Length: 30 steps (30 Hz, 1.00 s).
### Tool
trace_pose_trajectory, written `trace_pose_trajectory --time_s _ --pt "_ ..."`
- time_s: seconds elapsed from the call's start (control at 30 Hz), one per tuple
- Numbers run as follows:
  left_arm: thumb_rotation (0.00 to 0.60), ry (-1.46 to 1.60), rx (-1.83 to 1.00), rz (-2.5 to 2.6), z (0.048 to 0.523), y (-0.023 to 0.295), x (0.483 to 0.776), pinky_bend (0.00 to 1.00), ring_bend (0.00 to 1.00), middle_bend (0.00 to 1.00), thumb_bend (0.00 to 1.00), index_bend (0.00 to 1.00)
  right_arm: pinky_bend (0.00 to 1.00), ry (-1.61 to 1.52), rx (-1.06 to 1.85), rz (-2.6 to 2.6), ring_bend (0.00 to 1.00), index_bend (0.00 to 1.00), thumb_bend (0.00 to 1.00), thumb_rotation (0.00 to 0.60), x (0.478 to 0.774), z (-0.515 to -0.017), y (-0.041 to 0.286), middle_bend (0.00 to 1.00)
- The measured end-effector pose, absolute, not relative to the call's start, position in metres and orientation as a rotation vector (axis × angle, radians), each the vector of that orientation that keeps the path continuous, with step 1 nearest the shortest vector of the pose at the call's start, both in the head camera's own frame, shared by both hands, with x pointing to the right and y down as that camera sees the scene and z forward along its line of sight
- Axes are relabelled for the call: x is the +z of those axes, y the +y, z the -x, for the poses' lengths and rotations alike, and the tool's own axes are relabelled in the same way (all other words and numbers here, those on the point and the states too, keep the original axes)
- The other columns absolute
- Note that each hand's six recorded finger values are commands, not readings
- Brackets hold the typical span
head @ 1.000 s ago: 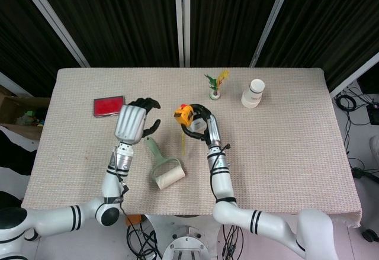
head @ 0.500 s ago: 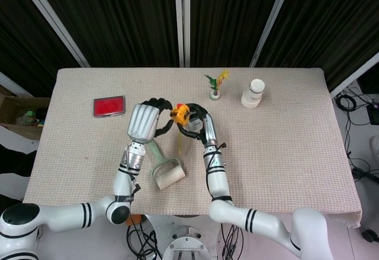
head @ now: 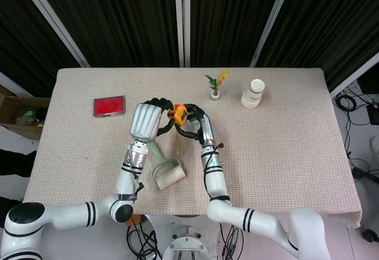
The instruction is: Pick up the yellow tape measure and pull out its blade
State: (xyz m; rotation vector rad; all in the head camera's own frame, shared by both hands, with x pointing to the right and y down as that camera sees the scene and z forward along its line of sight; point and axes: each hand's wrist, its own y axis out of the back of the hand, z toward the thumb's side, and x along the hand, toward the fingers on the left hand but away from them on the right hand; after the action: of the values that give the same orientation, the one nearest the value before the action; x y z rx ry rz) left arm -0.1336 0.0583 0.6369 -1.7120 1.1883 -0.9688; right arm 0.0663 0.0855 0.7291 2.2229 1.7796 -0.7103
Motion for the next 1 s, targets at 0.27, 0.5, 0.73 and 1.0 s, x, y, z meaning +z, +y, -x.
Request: trace_pose_trajectory --time_s 0.27,0.5,0.73,1.0 --pt "0.562 1.211 -0.964 1.712 0.1358 0.0563 0.6362 0.69 0.53 0.55 0.33 0.55 0.0 1.78 -0.711 -2.233 0.39 0.95 0.3 0.6 0.7279 -0.0666 0.0858 0.7" --pt "0.555 1.211 -0.952 1.723 0.1363 0.0568 0.6368 0.7 0.54 0.56 0.4 0.56 0.0 1.78 -0.717 -2.237 0.39 0.95 0.3 0.6 0.7287 -0.0666 0.0865 0.7" --pt "0.491 1.208 -0.948 1.734 0.1367 0.0569 0.6365 0.7 0.54 0.56 0.41 0.56 0.0 1.783 -0.717 -2.244 0.39 0.95 0.3 0.6 0.7283 -0.0668 0.0858 0.7" --pt "0.489 1.202 -0.948 1.743 0.1366 0.0572 0.6362 0.71 0.55 0.57 0.42 0.57 0.0 1.784 -0.716 -2.251 0.39 0.95 0.3 0.6 0.7273 -0.0664 0.0855 0.7"
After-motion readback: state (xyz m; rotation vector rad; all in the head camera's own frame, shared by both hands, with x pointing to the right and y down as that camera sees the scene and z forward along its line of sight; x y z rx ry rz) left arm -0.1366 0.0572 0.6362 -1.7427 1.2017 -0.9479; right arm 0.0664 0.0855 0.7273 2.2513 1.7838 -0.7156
